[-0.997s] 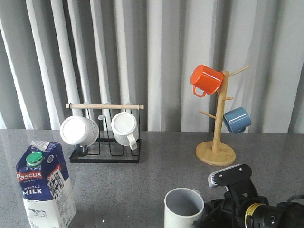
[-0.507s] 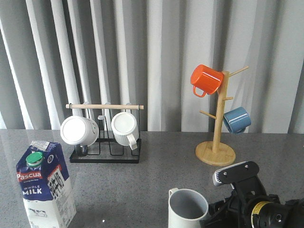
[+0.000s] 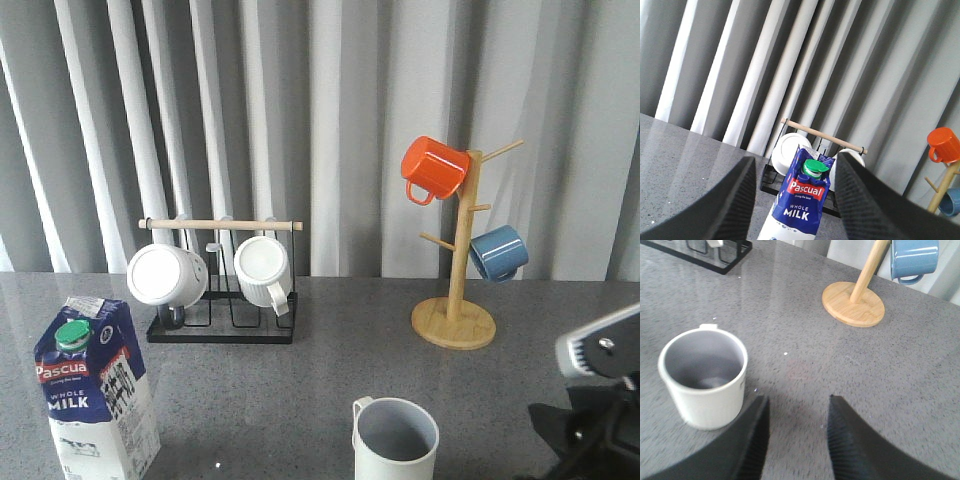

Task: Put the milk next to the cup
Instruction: 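Open the right gripper and withdraw it from the mug, then move the left gripper above the milk carton's green cap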

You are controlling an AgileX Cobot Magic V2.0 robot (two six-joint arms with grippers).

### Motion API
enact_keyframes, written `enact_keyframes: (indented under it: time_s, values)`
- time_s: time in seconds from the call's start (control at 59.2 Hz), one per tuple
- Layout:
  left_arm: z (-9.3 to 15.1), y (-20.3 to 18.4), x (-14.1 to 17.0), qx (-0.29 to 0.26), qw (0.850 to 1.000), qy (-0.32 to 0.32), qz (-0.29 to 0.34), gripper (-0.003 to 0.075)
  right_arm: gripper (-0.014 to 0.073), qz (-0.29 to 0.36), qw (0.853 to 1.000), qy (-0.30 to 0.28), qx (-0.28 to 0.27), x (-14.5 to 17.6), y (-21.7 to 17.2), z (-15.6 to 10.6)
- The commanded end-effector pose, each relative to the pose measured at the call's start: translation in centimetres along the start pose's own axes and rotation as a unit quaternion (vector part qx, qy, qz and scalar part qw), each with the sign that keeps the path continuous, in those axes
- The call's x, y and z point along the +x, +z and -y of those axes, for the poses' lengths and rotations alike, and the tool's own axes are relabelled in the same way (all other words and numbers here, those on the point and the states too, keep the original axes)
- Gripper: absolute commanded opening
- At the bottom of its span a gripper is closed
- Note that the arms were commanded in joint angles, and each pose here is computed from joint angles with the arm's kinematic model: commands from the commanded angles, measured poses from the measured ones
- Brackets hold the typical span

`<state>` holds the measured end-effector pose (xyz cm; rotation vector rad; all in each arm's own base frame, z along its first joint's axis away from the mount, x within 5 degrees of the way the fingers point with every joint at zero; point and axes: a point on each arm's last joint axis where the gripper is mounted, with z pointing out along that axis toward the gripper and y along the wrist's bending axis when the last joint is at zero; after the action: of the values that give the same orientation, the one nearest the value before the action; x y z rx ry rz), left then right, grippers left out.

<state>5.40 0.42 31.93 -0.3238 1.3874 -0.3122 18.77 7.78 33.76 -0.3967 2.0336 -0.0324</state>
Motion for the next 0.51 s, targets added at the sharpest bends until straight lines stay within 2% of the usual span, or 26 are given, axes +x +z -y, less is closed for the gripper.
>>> enact_keyframes:
  time_s: [0.0, 0.118, 0.237, 0.405, 0.49]
  values:
    - [0.8, 0.2, -1.3, 0.024, 0.999, -0.002, 0.029, 0.0363, 0.0152, 0.026, 0.999, -0.013, -0.026, -0.7, -3.7, 0.2]
    - [0.8, 0.2, -1.3, 0.024, 0.999, -0.002, 0.029, 0.0363, -0.0018, 0.026, 0.997, -0.020, -0.065, 0.7, -6.9, 0.4]
    - [0.7, 0.2, -1.2, 0.022, 0.999, -0.002, 0.027, 0.0363, -0.0010, 0.033, 0.996, -0.022, -0.076, 4.2, -8.0, 0.7]
    - [0.6, 0.2, -1.1, 0.015, 1.000, -0.002, 0.021, 0.0363, -0.0007, 0.012, 0.996, -0.030, -0.077, 10.5, -7.2, 0.5]
    - [0.7, 0.2, -1.2, 0.021, 0.999, -0.002, 0.025, 0.0363, -0.0007, 0.011, 0.996, -0.017, -0.083, 12.3, -6.9, 0.3]
